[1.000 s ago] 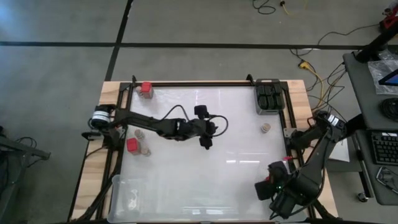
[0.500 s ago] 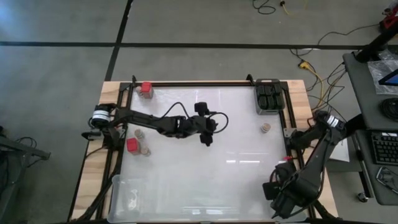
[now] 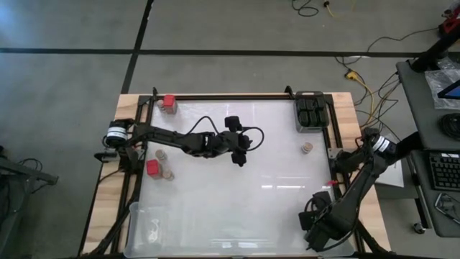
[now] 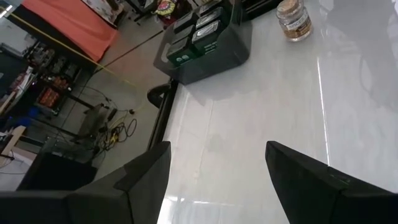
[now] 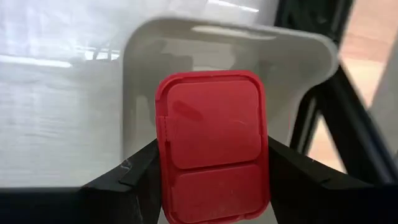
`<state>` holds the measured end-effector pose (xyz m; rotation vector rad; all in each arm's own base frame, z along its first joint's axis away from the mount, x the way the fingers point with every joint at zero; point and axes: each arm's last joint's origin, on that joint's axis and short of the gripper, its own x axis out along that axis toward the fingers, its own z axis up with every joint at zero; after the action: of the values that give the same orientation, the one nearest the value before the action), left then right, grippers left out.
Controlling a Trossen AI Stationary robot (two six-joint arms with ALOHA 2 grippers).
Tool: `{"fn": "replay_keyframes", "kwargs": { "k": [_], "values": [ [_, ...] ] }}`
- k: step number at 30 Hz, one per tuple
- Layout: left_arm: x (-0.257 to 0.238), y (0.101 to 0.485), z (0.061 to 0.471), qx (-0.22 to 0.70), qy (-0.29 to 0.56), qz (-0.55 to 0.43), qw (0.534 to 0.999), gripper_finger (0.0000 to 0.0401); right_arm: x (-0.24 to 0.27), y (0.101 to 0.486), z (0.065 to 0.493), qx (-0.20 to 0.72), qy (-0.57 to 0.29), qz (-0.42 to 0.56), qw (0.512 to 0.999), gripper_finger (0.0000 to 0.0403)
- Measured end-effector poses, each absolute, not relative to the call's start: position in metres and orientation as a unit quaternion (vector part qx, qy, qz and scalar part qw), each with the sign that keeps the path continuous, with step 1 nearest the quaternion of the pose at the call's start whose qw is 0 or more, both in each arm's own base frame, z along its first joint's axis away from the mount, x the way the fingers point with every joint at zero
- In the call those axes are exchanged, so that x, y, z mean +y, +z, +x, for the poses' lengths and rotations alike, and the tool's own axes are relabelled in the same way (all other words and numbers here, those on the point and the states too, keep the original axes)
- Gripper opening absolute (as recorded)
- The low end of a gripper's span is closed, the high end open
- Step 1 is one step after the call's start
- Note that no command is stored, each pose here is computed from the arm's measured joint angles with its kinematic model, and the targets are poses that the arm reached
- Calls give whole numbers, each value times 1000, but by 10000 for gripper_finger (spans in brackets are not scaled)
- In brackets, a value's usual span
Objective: Sort spices by type
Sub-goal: Put the red seasoning can into the gray bin
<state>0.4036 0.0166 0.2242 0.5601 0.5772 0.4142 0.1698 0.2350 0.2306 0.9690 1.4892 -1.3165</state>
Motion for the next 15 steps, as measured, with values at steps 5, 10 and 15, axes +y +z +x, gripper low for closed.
{"fn": "replay_keyframes", "kwargs": {
  "k": [5,10,15],
  "values": [
    [17,224,404,279,200,268,900,247,233,221,168,602,-538,387,445,217],
    [17,224,404,276,203,258,903,247,230,214,166,597,-543,381,451,217],
    [17,224,404,276,203,256,904,247,229,205,165,597,-538,384,454,217]
  ]
}}
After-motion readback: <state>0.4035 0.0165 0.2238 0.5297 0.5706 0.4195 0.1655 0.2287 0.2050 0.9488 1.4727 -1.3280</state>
